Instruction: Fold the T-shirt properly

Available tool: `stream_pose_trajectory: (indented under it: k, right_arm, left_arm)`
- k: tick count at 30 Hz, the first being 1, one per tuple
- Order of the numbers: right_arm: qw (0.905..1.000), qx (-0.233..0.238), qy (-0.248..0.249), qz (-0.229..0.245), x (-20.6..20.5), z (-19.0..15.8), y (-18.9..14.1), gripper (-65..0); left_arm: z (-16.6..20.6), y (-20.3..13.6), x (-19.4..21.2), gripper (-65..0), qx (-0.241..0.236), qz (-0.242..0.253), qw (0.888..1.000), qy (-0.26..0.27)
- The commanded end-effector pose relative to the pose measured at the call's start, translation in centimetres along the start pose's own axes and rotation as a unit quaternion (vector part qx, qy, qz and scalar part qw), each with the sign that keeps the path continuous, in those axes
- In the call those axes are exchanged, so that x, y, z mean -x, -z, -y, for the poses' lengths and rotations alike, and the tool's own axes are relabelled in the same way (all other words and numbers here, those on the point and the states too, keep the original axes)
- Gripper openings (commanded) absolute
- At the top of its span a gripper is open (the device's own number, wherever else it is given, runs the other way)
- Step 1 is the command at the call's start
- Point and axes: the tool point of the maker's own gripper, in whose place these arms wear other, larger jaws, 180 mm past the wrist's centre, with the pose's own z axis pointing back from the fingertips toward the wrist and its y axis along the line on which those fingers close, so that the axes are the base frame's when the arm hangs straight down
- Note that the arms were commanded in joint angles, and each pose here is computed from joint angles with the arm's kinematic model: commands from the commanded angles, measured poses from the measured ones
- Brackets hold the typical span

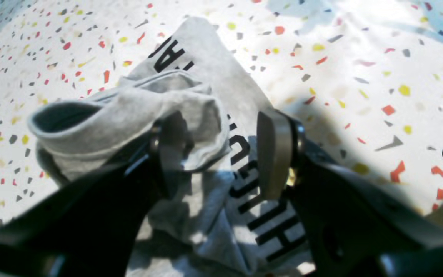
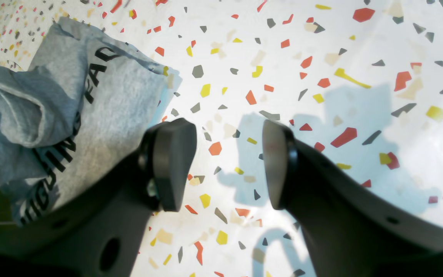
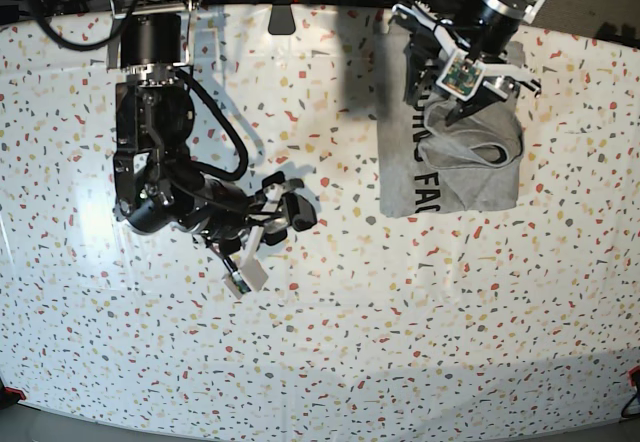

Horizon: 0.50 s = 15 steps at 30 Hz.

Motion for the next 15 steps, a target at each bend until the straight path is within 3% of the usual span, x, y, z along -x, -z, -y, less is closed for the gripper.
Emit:
stream_pose_trajectory:
  k: [1,10,15]
  right_arm:
    - [0.9994,-0.005,-0.013,0.031,-2.1,-0.1,-0.5,-33.4]
    - [0.9994,-0.005,-0.013,0.031,-2.1,-0.1,-0.5,-33.4]
    - [0.9995,-0.005,-0.013,0.027,-2.0,-0.1,-0.5,-33.4]
  left_arm:
    - [-0.2,-0.2,-1.1,-36.0,-0.004,0.022,1.000,0.000]
    - [0.0,-0.1,-0.8,-36.3,0.001,0.018,1.000,0.001]
    - [0.5,0.0,0.1,-44.6,0.012,0.006,1.000,0.010]
